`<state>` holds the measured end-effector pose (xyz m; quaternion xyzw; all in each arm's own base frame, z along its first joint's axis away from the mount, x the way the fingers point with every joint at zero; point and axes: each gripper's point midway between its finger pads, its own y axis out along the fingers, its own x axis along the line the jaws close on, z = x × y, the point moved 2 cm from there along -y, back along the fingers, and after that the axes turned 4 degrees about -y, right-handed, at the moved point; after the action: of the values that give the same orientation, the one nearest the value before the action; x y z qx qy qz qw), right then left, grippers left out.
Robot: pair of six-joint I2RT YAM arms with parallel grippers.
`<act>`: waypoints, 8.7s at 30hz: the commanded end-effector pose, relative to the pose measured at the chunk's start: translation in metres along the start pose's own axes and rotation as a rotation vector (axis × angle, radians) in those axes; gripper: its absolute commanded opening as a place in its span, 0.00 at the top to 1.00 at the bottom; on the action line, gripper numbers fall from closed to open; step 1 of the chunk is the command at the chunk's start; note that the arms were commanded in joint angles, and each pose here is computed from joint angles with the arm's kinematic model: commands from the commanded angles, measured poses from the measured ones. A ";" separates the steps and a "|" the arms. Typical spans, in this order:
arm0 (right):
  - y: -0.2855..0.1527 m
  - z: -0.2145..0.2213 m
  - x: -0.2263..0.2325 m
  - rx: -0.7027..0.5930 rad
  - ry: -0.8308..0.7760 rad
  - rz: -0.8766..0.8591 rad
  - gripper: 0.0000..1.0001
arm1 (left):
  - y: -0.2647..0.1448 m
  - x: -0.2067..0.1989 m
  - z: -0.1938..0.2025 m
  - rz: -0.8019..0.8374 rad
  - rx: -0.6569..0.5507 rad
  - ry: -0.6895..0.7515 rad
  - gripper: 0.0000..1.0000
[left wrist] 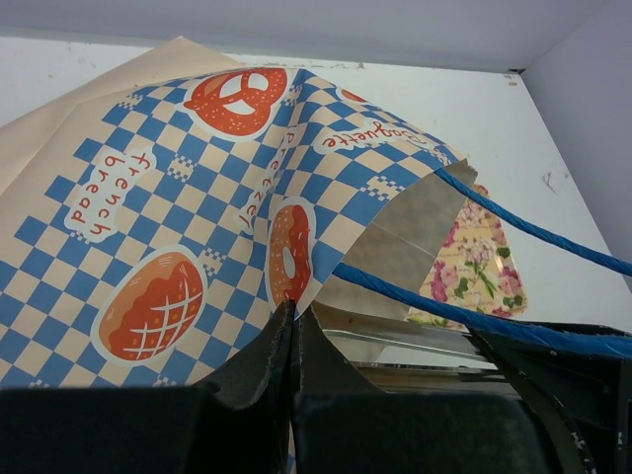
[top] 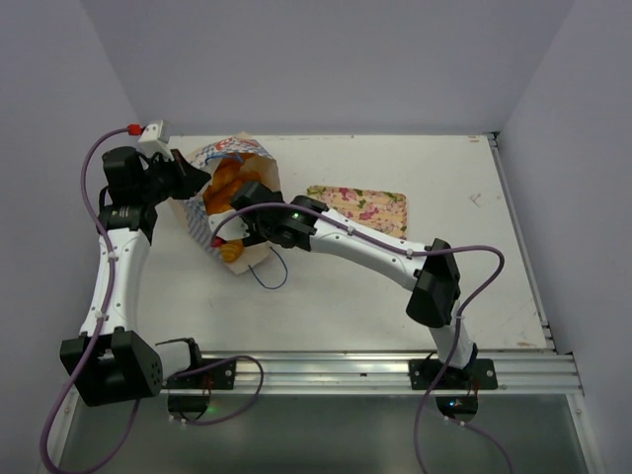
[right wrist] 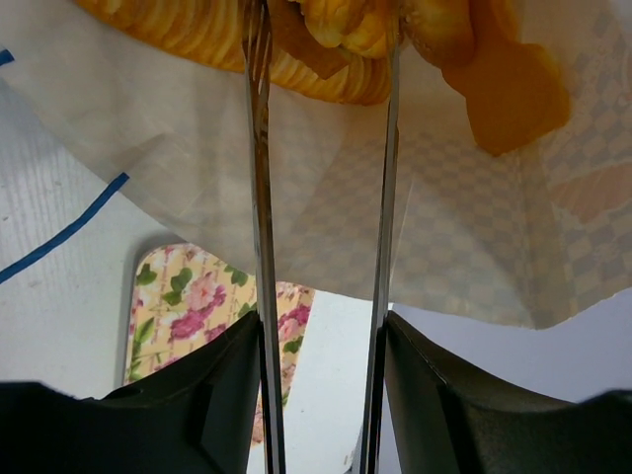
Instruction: Take the fake bread out of the paper bag
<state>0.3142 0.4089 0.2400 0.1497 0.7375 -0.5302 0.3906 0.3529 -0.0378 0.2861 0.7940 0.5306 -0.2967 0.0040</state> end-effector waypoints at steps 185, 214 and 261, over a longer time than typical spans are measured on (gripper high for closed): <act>-0.068 0.296 0.141 -0.534 2.561 -0.392 0.38 | -0.010 0.024 -0.006 -0.175 -0.096 0.013 1.00; -0.113 0.294 0.144 -0.511 2.517 -0.484 0.70 | -0.011 0.022 -0.009 -0.166 -0.102 0.014 1.00; -0.143 0.330 0.174 -0.271 2.432 -0.553 0.55 | -0.008 0.022 -0.010 -0.154 -0.106 0.013 1.00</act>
<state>0.2506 0.0295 0.1547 0.3460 0.6567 -0.0202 -0.6698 0.3534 -0.0141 0.2728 0.7409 0.6069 -0.2875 0.0088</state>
